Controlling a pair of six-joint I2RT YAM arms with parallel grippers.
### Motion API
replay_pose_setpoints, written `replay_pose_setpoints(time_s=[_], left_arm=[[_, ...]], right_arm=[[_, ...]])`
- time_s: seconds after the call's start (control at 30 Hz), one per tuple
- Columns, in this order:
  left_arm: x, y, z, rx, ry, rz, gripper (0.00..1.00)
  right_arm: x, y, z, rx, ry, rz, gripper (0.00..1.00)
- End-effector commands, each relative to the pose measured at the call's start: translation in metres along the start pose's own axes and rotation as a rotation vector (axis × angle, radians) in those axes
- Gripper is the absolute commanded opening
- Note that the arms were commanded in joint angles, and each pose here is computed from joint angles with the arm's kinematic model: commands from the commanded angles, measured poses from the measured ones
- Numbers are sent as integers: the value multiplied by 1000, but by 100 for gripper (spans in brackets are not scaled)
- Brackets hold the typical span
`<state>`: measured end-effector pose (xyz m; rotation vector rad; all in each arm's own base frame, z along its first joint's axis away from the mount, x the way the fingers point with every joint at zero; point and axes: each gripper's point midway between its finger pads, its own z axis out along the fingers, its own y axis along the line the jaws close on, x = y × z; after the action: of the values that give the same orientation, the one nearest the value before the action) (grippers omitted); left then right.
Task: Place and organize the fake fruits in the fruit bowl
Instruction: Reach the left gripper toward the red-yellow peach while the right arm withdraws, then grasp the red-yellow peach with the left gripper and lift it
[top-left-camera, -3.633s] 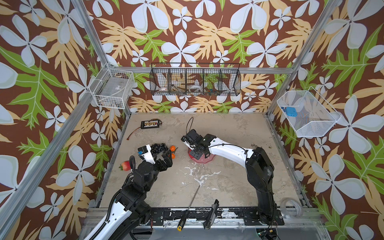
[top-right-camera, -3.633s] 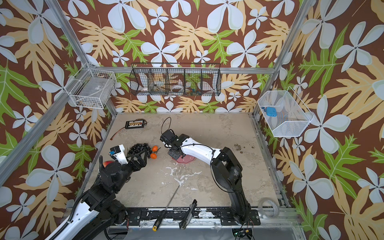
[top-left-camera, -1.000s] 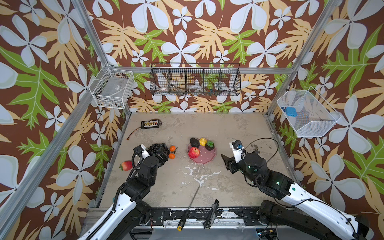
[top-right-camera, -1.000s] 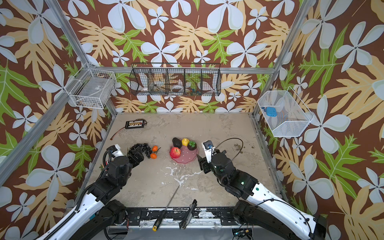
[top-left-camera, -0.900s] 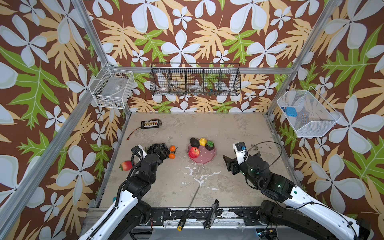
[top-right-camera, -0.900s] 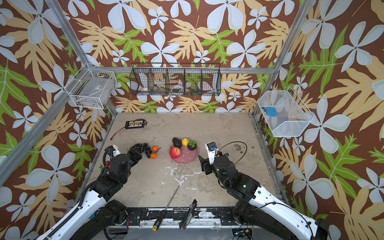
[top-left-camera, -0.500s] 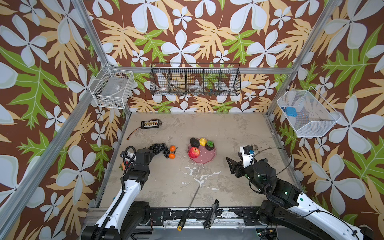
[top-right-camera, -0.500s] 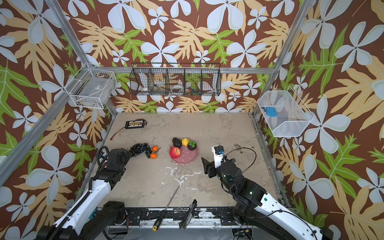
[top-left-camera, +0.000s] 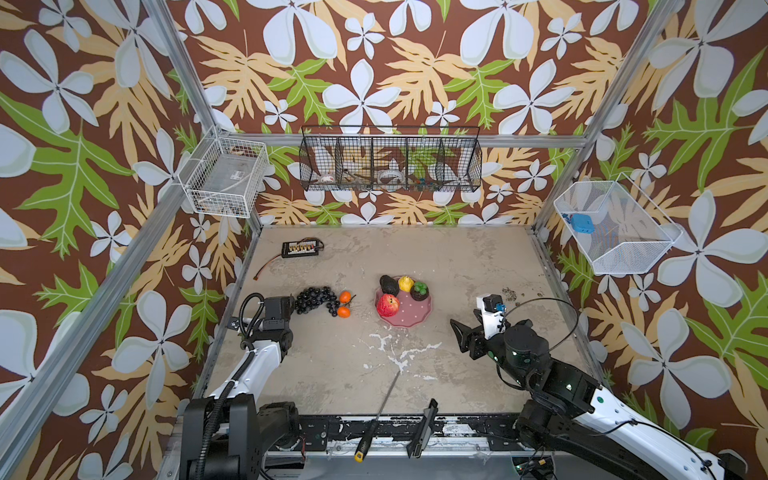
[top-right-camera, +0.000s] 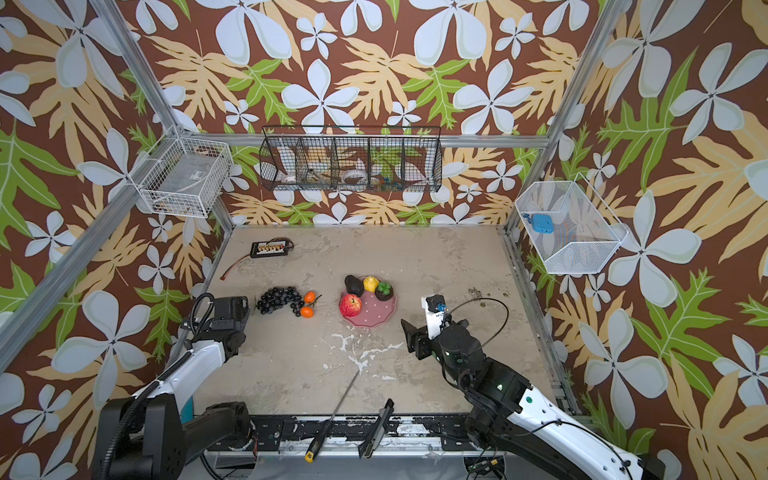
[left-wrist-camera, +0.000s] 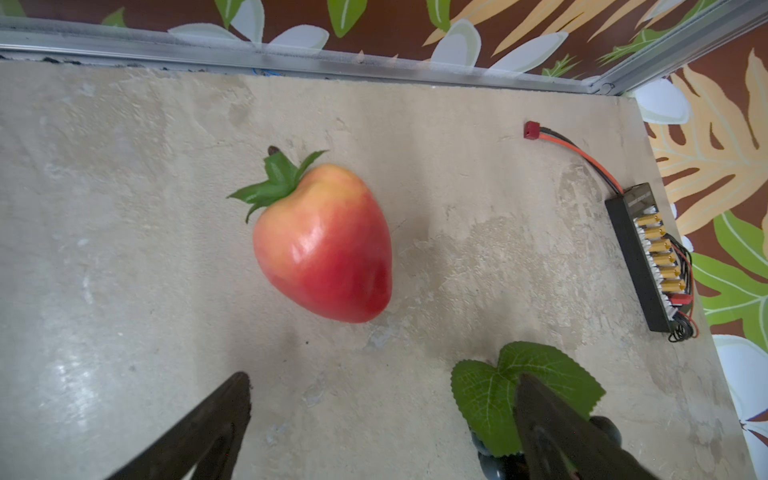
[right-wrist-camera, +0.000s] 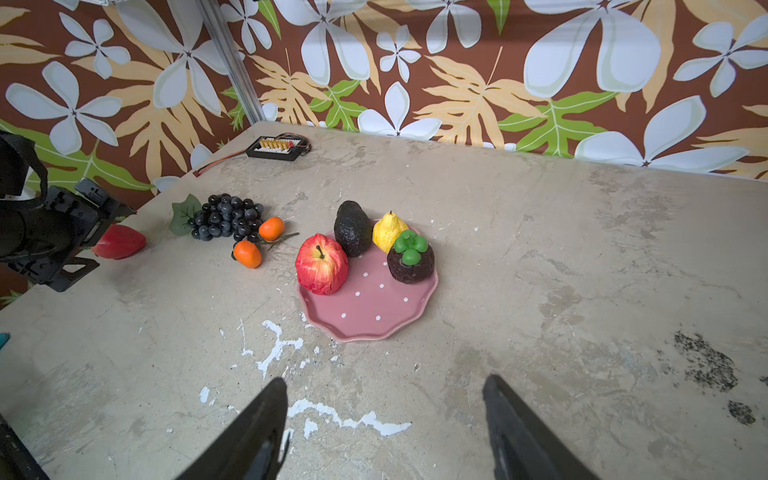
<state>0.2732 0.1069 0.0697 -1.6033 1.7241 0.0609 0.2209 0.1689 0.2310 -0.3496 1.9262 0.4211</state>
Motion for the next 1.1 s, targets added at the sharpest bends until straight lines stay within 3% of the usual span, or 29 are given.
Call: replay_pose_setpoints(time_s=[0.0, 0.23, 1.07], left_arm=[[-6, -12, 5, 21, -15, -64, 100], [-13, 3, 27, -75, -18, -101, 100], [-28, 6, 64, -177, -55, -171, 94]], right_arm=[[-1, 8, 3, -35, 9, 6, 74], [2, 12, 9, -40, 41, 0, 74], [19, 21, 19, -72, 125, 55, 73]])
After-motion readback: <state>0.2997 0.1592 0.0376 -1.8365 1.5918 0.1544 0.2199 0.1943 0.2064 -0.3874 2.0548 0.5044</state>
